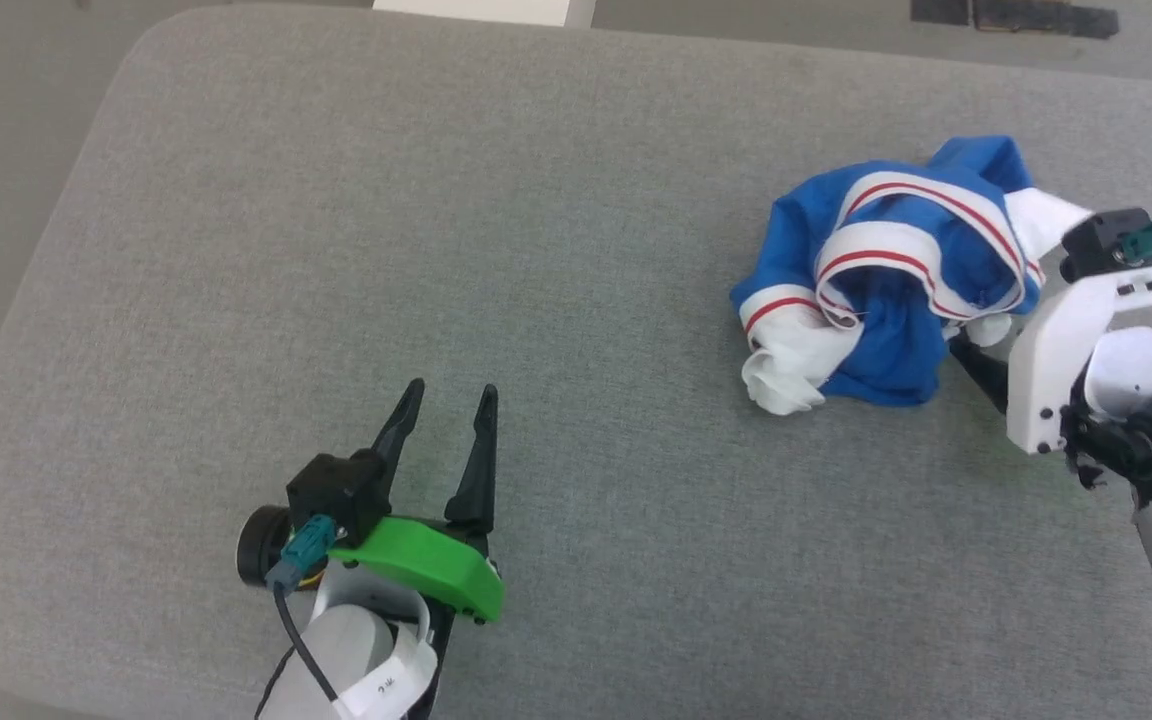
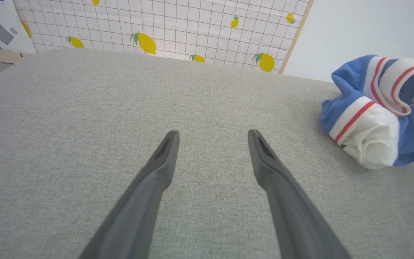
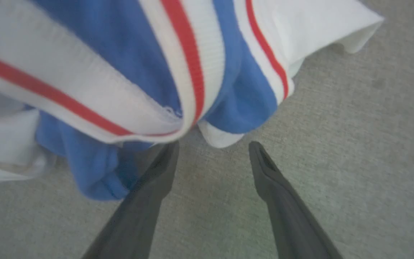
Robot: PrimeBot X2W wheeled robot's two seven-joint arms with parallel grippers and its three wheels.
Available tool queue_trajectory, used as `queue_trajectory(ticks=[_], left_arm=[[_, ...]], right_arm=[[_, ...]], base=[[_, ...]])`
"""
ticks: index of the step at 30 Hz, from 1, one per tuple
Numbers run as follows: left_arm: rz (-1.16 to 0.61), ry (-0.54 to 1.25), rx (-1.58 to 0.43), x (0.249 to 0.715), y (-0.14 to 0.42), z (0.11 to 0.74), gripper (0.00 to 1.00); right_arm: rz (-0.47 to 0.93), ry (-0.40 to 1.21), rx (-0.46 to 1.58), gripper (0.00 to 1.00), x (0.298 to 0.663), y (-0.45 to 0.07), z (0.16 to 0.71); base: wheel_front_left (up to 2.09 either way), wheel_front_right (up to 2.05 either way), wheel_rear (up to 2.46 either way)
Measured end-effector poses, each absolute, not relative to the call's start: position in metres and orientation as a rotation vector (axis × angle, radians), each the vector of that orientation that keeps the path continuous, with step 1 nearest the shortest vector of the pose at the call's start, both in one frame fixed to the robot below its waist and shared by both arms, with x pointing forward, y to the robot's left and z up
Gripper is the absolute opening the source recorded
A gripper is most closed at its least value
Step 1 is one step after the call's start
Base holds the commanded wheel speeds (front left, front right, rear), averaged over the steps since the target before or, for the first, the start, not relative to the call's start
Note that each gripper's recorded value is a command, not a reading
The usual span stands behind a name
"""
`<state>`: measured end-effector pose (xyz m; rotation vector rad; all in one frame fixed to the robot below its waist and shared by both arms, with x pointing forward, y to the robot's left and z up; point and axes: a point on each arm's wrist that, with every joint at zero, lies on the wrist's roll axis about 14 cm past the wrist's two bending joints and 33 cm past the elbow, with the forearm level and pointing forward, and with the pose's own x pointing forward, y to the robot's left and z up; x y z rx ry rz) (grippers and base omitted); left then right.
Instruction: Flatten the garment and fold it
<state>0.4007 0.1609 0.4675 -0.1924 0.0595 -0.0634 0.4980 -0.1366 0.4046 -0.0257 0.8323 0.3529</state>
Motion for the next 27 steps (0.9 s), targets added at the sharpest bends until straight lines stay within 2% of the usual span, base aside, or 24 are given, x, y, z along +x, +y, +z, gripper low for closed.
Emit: queue_trajectory(ticks=[4,8,9,10,11,18,27], left_arm=[[-0.052,0.070,-0.189,0.402,0.165,0.463,1.00],[-0.046,0.080,-0.187,0.400,0.167,0.460,1.00],[-0.046,0.081,-0.188,0.400,0.167,0.460,1.00],[-0.045,0.082,-0.190,0.400,0.167,0.460,1.00],[-0.050,0.081,-0.194,0.399,0.165,0.461,1.00],[-0.059,0.055,-0.194,0.397,0.162,0.471,1.00],[-0.058,0.025,-0.201,0.385,0.160,0.481,1.00]], right_arm=[[0.378,0.815,-0.062,1.00,0.508,-0.124,0.399],[0.420,0.872,-0.100,1.00,0.499,-0.110,0.380],[0.428,0.879,-0.111,0.47,0.499,-0.108,0.379],[0.432,0.884,-0.114,0.12,0.499,-0.107,0.378],[0.439,0.877,-0.116,0.00,0.500,-0.106,0.379],[0.409,0.743,-0.148,0.00,0.508,-0.120,0.399],[0.368,0.509,-0.204,0.00,0.511,-0.147,0.468]], base=[[0.00,0.00,0.00],[0.00,0.00,0.00],[0.00,0.00,0.00],[0.00,0.00,0.00],[0.00,0.00,0.00],[0.00,0.00,0.00],[0.00,0.00,0.00]])
